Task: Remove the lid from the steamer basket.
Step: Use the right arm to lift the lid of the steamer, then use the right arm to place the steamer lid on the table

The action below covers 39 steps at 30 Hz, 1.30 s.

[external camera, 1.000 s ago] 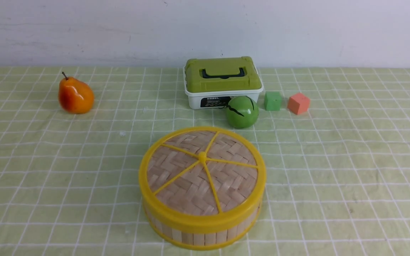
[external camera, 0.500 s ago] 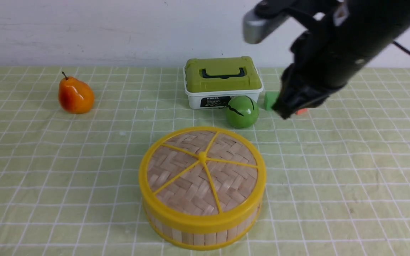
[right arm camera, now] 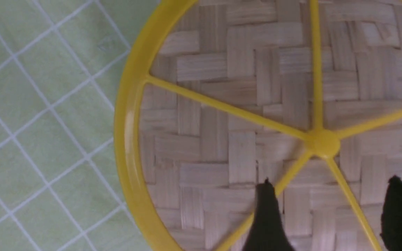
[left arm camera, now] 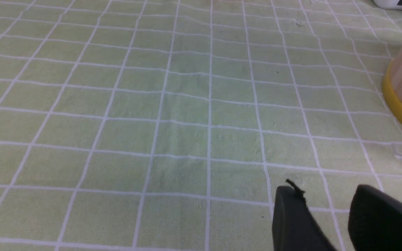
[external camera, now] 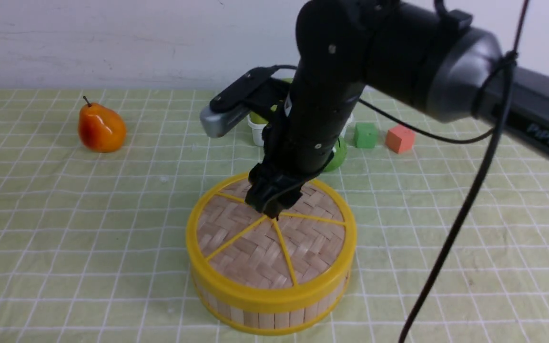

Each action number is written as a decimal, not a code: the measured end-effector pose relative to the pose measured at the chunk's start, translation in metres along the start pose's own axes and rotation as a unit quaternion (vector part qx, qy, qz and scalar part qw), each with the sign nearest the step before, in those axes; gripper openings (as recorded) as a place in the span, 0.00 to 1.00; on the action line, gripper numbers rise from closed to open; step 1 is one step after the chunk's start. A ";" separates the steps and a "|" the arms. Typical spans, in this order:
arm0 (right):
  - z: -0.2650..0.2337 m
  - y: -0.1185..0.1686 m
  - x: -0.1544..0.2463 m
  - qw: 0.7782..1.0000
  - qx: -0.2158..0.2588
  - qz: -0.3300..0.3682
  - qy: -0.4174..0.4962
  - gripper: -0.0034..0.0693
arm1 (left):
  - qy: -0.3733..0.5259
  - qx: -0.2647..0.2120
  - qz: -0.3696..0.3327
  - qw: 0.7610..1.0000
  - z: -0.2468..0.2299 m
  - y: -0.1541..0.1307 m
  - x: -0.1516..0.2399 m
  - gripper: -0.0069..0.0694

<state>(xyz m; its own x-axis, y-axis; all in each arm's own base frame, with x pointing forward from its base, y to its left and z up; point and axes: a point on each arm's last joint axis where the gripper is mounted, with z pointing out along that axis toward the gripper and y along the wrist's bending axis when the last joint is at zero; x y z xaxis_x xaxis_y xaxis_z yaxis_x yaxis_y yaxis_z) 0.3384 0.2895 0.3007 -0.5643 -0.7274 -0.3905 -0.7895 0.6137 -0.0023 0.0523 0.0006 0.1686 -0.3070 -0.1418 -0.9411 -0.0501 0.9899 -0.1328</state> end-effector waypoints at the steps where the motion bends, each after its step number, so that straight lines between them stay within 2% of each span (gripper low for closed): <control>1: 0.003 -0.001 -0.001 1.000 0.001 0.001 -0.003 0.61 | 0.000 0.000 0.000 1.000 0.000 0.000 0.000 0.40; 4: 0.021 -0.004 -0.004 1.000 0.006 0.010 -0.007 0.60 | 0.000 0.000 0.000 1.000 0.000 0.000 0.000 0.40; 7: 0.031 -0.005 -0.005 1.000 0.008 0.014 -0.007 0.55 | 0.000 0.000 0.000 1.000 0.000 0.000 0.000 0.40; 12: 0.040 -0.006 -0.006 1.000 0.010 0.023 -0.007 0.41 | 0.000 0.000 0.000 1.000 0.000 0.000 0.000 0.40; 18: 0.044 -0.008 -0.005 1.000 0.012 0.023 -0.001 0.17 | 0.000 0.000 0.000 1.000 0.000 0.000 0.000 0.40; 26: 0.032 -0.008 -0.009 1.000 0.015 0.020 -0.001 0.16 | 0.000 0.000 0.000 1.000 0.000 0.000 0.000 0.40; 28: 0.014 -0.009 -0.010 1.000 0.022 0.017 -0.009 0.16 | 0.000 0.000 0.000 1.000 0.000 0.000 0.000 0.40; 31: -0.057 -0.021 -0.004 0.996 0.046 0.031 -0.066 0.16 | 0.000 0.000 0.000 1.000 0.000 0.000 0.000 0.40; 32: -0.062 -0.025 -0.002 0.996 0.049 0.035 -0.067 0.16 | 0.000 0.000 0.000 1.000 0.000 0.000 0.000 0.40; 35: -0.122 -0.060 0.034 0.988 0.088 0.088 -0.093 0.16 | 0.000 0.000 0.000 1.000 0.000 0.000 0.000 0.40; 37: -0.130 -0.070 0.047 0.985 0.099 0.108 -0.090 0.16 | 0.000 0.000 0.000 1.000 0.000 0.000 0.000 0.40; 38: -0.135 -0.089 0.074 0.979 0.117 0.148 -0.078 0.16 | 0.000 0.000 0.000 1.000 0.000 0.000 0.000 0.40; 39: -0.137 -0.090 0.077 0.978 0.120 0.151 -0.079 0.16 | 0.000 0.000 0.000 1.000 0.000 0.000 0.000 0.40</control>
<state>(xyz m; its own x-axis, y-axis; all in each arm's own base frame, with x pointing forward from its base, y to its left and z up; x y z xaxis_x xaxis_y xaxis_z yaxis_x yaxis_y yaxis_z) 0.3326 0.1363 0.3968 -0.7039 -0.4558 -0.5448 -0.5019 0.8619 -0.0726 0.0523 0.0006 0.1686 -0.3070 -0.1418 -0.9411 -0.0501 0.9899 -0.1328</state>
